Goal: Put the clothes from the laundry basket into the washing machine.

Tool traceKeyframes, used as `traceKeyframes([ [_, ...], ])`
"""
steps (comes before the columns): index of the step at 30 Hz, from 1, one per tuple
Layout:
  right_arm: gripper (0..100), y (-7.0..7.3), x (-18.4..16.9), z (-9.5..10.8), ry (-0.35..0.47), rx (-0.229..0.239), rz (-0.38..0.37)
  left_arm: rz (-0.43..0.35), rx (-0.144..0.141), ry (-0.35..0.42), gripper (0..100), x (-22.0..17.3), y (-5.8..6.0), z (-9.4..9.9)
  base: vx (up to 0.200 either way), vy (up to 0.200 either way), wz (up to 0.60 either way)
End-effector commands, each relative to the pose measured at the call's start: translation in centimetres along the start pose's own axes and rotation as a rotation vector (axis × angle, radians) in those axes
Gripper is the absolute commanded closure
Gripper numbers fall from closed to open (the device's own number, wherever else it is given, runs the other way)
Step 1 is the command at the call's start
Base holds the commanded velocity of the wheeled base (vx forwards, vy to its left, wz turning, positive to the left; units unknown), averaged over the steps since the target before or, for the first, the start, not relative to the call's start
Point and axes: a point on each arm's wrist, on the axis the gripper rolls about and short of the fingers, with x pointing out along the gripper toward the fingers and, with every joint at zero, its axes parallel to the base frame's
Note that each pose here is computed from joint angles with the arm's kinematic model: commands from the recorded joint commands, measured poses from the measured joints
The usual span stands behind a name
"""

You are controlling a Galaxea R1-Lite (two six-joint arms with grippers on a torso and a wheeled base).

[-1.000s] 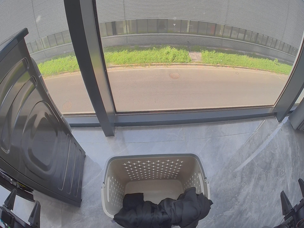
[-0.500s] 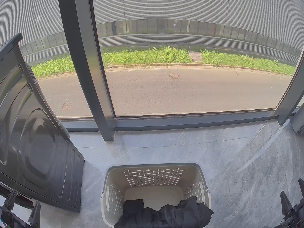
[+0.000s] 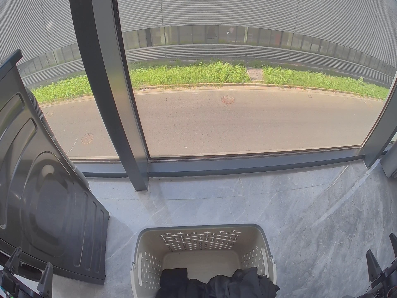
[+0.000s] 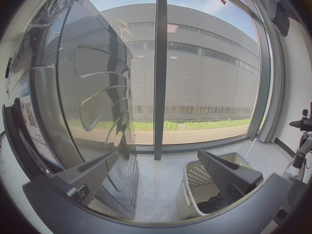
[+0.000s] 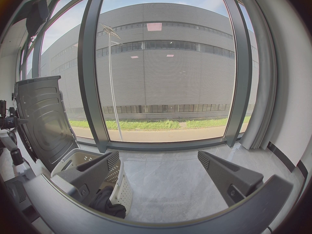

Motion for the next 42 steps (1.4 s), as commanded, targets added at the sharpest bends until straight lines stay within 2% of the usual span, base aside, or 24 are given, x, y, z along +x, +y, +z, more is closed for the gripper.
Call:
traceKeyframes([
  [1,0,0.00,0.00,-0.52,0.001,0.000,0.001,-0.001,-0.001,-0.003,0,-0.03,0.01,-0.44,0.000,0.000,0.00],
  [16,0,0.00,0.00,-0.52,0.001,0.000,0.001,-0.001,-0.001,-0.003,0,-0.03,0.01,-0.44,0.000,0.000,0.00],
  [19,0,0.00,0.00,-0.52,0.001,0.000,0.001,-0.001,-0.001,-0.003,0,-0.03,0.01,-0.44,0.200,0.000,0.00],
  [42,0,0.00,0.00,-0.52,0.001,0.000,0.001,-0.001,-0.001,-0.003,0,-0.03,0.01,-0.44,0.000,0.000,0.00],
])
